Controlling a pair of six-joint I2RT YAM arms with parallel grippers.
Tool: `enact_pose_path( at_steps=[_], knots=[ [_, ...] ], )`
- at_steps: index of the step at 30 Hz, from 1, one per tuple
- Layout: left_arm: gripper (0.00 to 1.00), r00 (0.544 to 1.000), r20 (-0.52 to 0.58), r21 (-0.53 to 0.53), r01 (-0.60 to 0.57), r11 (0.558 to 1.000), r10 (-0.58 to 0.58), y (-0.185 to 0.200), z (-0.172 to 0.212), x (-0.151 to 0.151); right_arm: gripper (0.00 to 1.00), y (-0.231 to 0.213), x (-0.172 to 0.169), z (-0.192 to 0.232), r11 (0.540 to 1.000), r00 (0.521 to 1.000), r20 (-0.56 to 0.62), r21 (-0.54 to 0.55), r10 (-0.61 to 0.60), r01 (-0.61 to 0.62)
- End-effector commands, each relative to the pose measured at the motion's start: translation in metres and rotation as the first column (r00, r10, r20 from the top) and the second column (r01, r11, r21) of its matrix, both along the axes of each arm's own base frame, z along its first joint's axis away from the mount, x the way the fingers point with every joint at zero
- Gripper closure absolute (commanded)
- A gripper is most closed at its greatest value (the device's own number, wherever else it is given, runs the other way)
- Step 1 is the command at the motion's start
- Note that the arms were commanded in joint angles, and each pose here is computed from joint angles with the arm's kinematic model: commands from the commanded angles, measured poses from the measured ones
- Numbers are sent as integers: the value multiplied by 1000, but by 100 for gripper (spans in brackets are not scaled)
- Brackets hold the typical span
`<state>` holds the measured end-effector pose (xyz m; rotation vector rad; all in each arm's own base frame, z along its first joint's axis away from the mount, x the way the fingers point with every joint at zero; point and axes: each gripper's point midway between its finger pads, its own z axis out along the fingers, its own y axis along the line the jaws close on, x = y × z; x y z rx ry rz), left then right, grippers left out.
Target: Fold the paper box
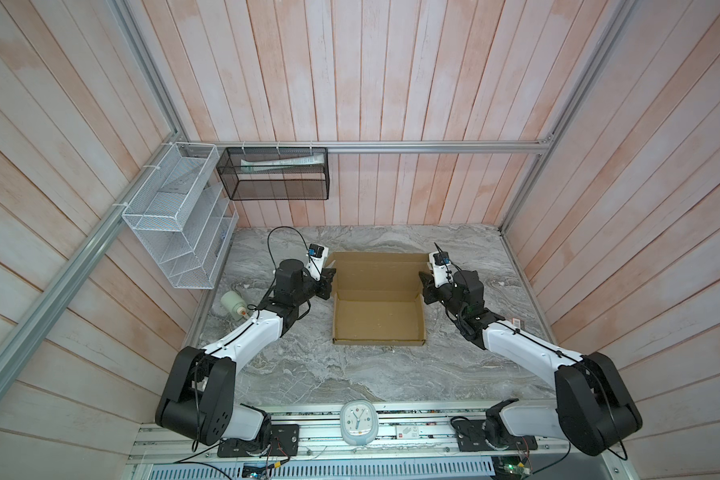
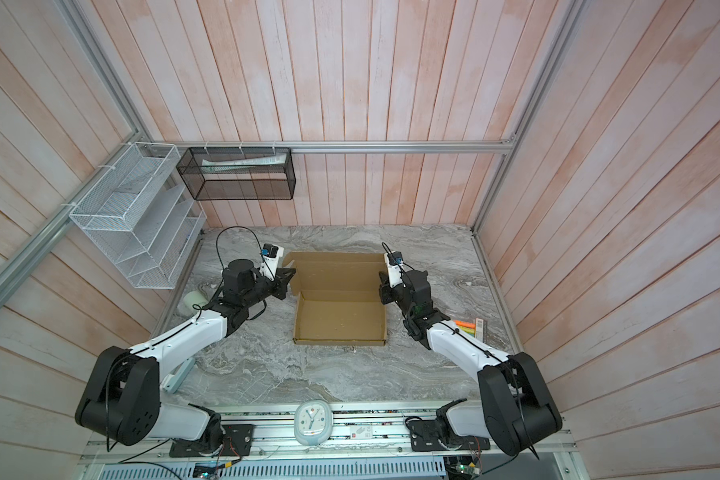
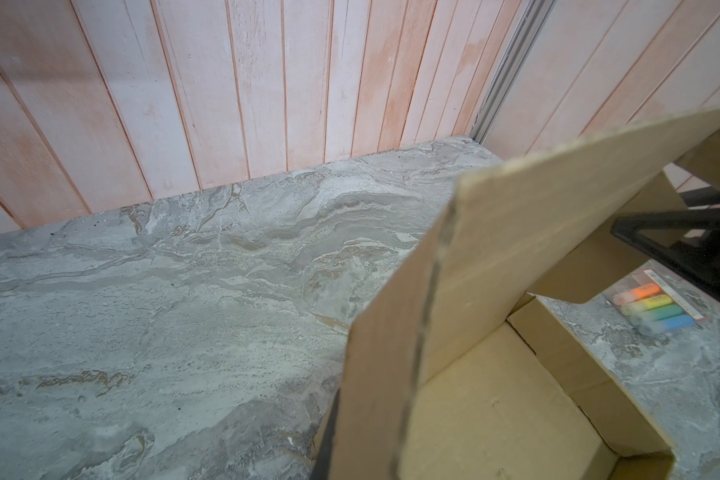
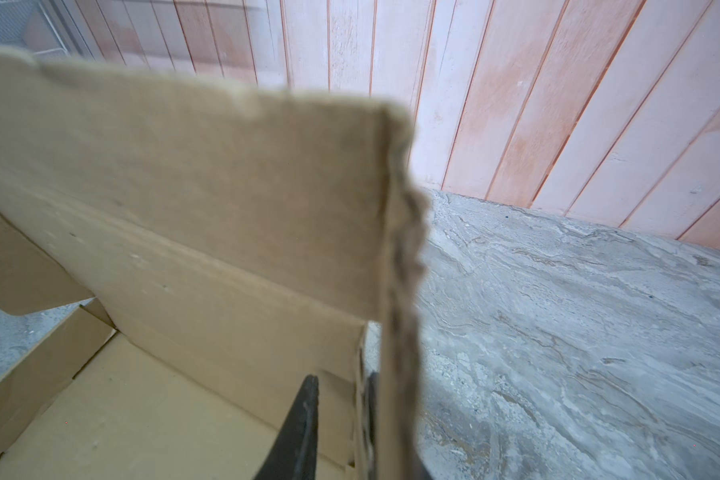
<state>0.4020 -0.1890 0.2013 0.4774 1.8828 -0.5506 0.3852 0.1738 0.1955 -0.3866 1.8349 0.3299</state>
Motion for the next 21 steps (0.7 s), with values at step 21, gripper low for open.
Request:
enact_pose_path(
  at_steps=[21],
  knots=[
    [87,999,31,-18,-19,1000,20,5,14,-3,100,9,1,11,999,999,7,26,44,-44]
  ],
)
